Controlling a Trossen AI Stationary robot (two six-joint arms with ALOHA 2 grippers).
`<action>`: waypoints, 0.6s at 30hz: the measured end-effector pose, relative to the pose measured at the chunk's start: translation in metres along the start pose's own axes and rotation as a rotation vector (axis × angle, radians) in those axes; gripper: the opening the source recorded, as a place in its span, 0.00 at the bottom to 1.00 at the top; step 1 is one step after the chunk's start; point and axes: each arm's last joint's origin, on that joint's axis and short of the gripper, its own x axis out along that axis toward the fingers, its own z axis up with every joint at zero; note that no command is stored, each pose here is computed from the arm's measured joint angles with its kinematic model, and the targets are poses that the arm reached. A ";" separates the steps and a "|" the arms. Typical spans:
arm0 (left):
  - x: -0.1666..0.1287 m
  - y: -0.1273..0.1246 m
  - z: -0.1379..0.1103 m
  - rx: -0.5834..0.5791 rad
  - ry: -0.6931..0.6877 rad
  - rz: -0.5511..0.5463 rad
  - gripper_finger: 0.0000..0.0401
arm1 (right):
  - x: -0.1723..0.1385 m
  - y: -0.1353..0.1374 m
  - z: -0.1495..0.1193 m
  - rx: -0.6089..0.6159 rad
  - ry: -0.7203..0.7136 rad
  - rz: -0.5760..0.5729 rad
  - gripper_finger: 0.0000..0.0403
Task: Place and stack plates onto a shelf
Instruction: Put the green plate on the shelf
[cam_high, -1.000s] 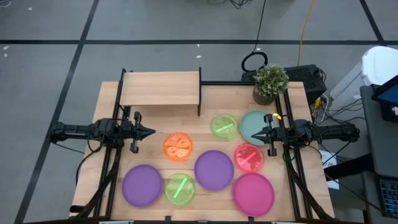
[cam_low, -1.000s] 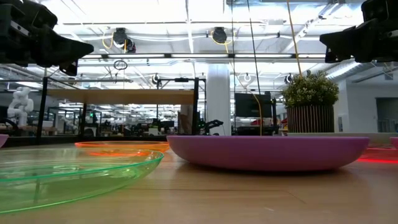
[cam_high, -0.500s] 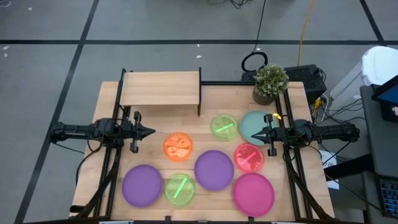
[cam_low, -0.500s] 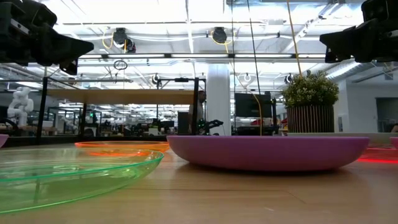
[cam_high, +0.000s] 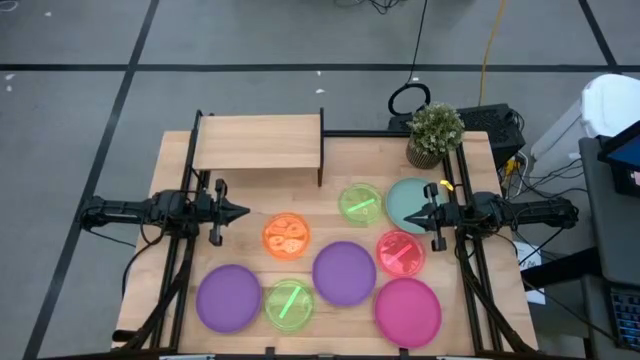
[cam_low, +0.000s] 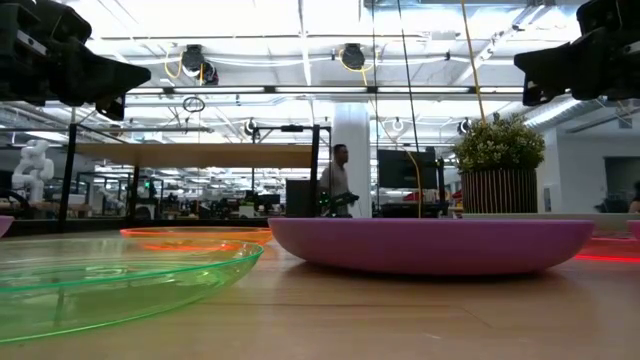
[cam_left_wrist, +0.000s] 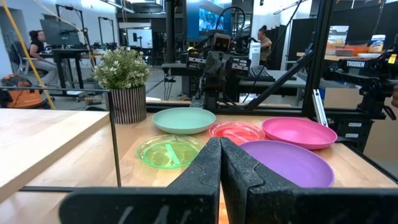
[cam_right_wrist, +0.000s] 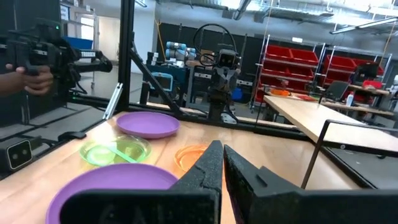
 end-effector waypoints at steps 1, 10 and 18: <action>0.000 0.000 0.000 0.000 0.000 0.000 0.01 | 0.000 0.000 0.001 0.000 -0.009 -0.002 0.00; 0.000 0.000 0.000 0.029 0.001 0.000 0.01 | 0.000 -0.001 0.005 -0.007 -0.041 -0.020 0.00; 0.000 0.000 0.000 0.035 0.001 0.000 0.01 | -0.001 -0.006 0.009 -0.050 -0.029 -0.158 0.00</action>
